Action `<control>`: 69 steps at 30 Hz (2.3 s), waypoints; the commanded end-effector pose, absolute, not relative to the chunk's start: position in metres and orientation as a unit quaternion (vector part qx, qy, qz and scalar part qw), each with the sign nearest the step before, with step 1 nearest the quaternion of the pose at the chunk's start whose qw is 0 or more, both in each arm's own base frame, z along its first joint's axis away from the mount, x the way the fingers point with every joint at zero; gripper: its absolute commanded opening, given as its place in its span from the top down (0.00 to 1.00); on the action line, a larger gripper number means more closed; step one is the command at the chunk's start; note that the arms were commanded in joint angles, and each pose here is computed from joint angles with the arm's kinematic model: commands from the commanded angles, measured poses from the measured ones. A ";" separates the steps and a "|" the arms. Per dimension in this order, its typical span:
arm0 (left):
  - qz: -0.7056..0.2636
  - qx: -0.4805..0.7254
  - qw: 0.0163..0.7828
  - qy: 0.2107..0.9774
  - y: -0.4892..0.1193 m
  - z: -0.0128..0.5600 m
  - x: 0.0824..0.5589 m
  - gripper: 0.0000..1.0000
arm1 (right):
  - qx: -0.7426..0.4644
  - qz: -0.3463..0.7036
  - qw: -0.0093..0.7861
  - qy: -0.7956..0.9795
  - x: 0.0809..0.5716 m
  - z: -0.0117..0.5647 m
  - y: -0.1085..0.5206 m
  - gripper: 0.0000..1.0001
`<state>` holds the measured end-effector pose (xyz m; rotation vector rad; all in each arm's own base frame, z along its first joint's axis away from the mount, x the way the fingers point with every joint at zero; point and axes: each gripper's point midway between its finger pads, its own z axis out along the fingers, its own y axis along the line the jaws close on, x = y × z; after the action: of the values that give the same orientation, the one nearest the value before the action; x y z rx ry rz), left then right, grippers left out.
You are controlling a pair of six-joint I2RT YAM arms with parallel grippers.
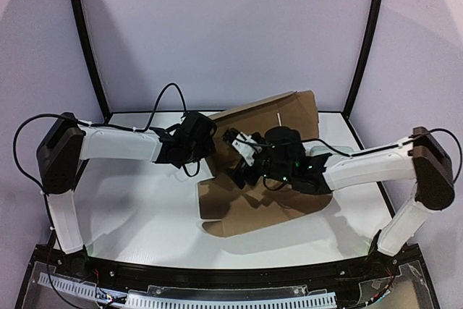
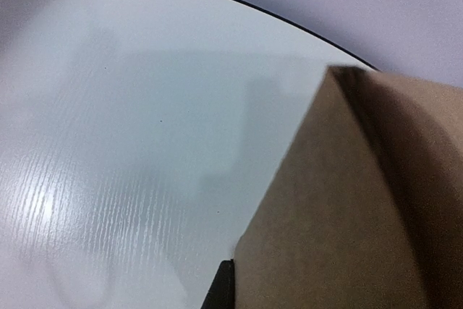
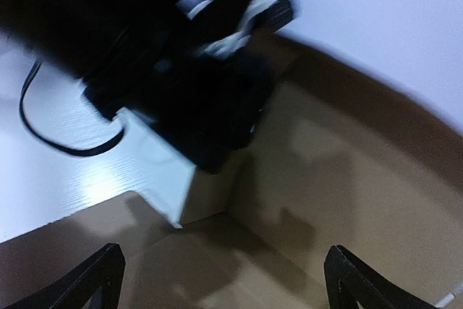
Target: Fold the paper box
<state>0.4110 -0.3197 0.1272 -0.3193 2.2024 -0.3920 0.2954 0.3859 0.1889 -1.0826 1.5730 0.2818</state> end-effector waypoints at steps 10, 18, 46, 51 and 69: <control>-0.208 -0.111 0.444 0.865 -0.298 0.173 0.382 0.99 | -0.213 0.122 0.557 0.793 0.288 0.261 0.210 0.02; -0.260 -0.060 0.426 0.864 -0.310 0.186 0.363 0.99 | -0.185 0.156 0.558 0.794 0.278 0.263 0.149 0.02; -0.344 0.072 0.391 0.851 -0.319 0.194 0.348 0.99 | -0.336 0.319 0.514 0.722 0.246 0.289 0.183 0.75; -0.363 0.108 0.384 0.842 -0.329 0.202 0.342 0.99 | -0.347 0.331 0.502 0.720 0.246 0.289 0.188 0.94; -0.301 0.069 0.392 0.867 -0.309 0.192 0.355 0.39 | -0.310 0.382 0.527 0.693 0.234 0.336 0.189 1.00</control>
<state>0.3556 -0.3126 0.1798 0.1892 2.2170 -0.7759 0.2402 0.1862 0.3002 -0.7461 1.7545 0.8614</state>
